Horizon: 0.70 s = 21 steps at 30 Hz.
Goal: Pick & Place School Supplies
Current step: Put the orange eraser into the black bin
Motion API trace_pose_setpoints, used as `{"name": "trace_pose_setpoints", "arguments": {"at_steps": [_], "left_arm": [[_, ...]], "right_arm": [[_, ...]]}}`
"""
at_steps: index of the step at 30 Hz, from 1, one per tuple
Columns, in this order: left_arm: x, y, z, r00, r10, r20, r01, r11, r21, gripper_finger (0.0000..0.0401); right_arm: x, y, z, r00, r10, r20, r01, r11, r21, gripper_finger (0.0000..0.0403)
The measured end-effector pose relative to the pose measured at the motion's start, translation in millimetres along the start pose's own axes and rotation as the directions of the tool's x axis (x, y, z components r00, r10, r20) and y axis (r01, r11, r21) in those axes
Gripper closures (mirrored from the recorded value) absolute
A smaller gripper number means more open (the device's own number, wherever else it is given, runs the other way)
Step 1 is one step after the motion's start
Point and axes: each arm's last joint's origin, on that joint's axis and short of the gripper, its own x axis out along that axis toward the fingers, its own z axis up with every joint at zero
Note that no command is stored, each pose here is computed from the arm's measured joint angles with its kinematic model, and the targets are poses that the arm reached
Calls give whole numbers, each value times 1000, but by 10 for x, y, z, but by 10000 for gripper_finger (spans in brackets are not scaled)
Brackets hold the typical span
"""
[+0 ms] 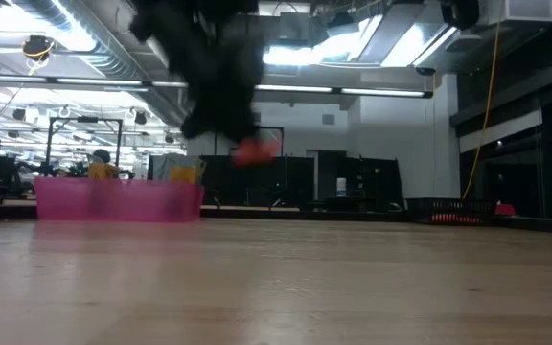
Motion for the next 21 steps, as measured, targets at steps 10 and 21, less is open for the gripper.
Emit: {"name": "trace_pose_setpoints", "arguments": {"at_steps": [10,21], "left_arm": [[-568,-491,92,935,-228,270,178,964,196,327],[-585,-833,142,889,-145,435,-59,905,422,327]], "right_arm": [[-3,150,-206,979,122,-166,-92,980,176,208],[421,172,-307,958,111,-264,-32,958,286,167]]}}
